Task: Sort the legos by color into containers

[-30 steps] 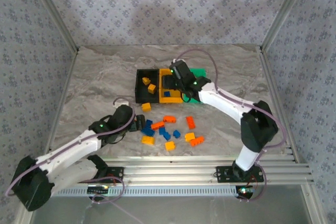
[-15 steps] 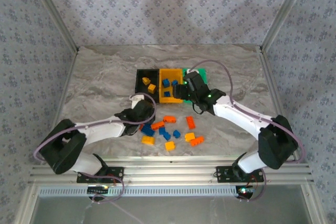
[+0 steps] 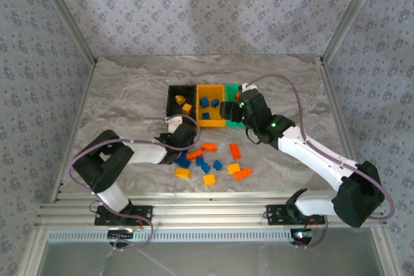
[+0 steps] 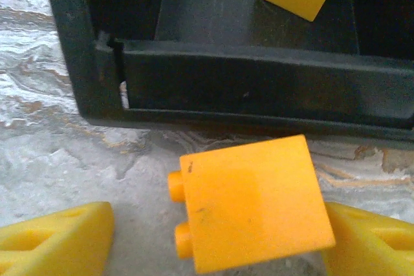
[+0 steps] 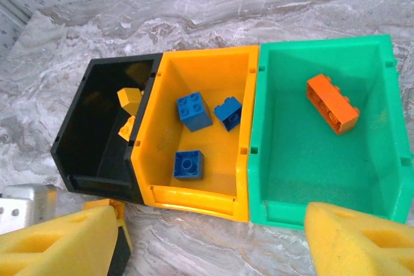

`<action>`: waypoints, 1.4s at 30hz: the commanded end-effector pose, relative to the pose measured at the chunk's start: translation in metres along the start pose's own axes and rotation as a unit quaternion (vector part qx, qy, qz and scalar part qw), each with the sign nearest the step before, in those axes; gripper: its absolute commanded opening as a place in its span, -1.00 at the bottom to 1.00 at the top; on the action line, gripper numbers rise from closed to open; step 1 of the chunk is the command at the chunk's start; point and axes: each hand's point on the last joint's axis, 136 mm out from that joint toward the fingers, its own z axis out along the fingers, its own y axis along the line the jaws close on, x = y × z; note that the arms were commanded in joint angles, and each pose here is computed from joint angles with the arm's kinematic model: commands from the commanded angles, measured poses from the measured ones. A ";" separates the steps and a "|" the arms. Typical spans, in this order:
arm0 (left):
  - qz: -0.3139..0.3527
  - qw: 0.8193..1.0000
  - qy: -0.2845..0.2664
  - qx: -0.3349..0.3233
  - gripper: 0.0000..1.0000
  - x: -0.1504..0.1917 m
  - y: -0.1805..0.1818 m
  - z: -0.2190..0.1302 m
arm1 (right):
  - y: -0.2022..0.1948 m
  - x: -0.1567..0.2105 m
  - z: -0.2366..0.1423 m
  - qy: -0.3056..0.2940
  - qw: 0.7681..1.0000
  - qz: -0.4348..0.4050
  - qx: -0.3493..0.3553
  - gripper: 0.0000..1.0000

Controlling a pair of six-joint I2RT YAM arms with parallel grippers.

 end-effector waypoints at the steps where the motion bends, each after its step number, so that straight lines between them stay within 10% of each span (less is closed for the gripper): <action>1: -0.019 0.999 -0.027 0.008 0.49 -0.014 -0.012 0.004 | 0.000 -0.009 -0.012 -0.020 1.000 -0.004 -0.004 0.56; 14: -0.033 0.998 -0.027 0.039 -0.28 -0.009 -0.010 -0.018 | -0.012 -0.002 -0.016 -0.020 1.000 0.001 0.011 0.56; 26: -0.040 0.995 -0.003 0.091 -0.29 -0.038 0.004 -0.109 | -0.027 0.027 -0.016 0.000 0.999 0.027 0.017 0.56; 42: -0.055 0.995 0.071 0.052 -0.34 -0.140 -0.028 -0.005 | -0.039 0.056 -0.025 0.029 0.999 0.035 0.026 0.56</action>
